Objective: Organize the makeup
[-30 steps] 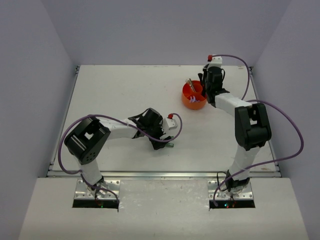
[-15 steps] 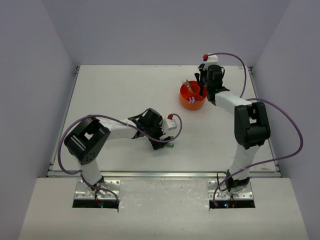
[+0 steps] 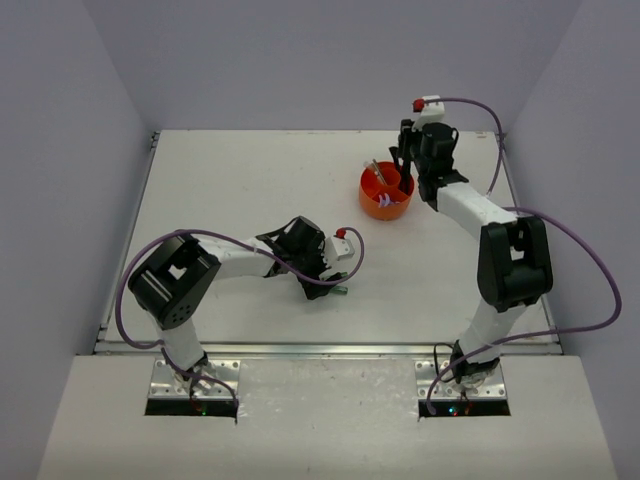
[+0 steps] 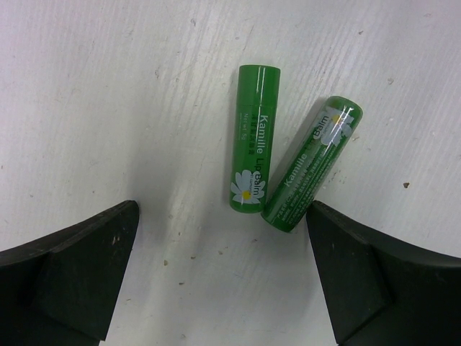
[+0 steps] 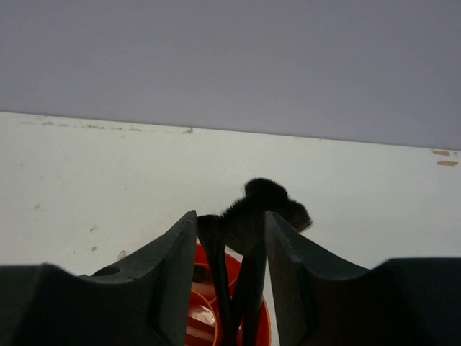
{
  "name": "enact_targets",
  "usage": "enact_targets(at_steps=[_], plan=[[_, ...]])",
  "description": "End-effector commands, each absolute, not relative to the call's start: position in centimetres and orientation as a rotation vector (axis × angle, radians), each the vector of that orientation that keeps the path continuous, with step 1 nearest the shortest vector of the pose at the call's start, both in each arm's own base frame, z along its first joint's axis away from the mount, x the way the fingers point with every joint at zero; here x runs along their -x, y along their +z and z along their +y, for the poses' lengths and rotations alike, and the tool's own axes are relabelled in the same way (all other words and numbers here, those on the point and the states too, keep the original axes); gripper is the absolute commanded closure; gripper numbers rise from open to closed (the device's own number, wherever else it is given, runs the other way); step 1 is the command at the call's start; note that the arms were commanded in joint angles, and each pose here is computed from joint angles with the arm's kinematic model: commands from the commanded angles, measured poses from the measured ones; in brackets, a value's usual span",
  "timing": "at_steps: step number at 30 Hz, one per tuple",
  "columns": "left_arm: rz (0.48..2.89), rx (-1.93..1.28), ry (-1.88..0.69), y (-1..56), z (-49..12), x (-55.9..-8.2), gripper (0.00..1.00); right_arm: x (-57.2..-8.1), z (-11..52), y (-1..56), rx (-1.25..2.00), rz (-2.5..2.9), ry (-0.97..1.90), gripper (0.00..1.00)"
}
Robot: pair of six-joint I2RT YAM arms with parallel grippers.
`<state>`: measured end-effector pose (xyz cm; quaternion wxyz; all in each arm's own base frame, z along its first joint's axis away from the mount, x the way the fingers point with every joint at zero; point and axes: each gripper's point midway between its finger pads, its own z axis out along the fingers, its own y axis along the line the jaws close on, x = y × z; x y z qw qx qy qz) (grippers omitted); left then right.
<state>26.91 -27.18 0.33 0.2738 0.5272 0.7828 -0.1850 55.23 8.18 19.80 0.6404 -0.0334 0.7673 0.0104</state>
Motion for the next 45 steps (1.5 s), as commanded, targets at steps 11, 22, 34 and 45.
enact_targets(at_steps=[11,22,34,45], plan=[[2.127,-1.443,-0.506,0.2,-26.8,-25.9,0.0,-46.7,8.9,26.7,-0.034,1.866,0.186,0.4],[2.169,-1.459,-0.494,-0.2,-26.2,-25.5,0.0,-31.6,17.3,18.8,0.674,1.922,0.672,0.29],[2.172,-1.427,-0.528,0.2,-26.6,-25.4,0.0,-22.3,22.1,11.9,1.066,1.779,0.863,0.47],[2.178,-1.423,-0.539,0.0,-26.5,-25.1,0.0,-20.9,23.5,6.5,1.089,1.828,0.807,0.47]])
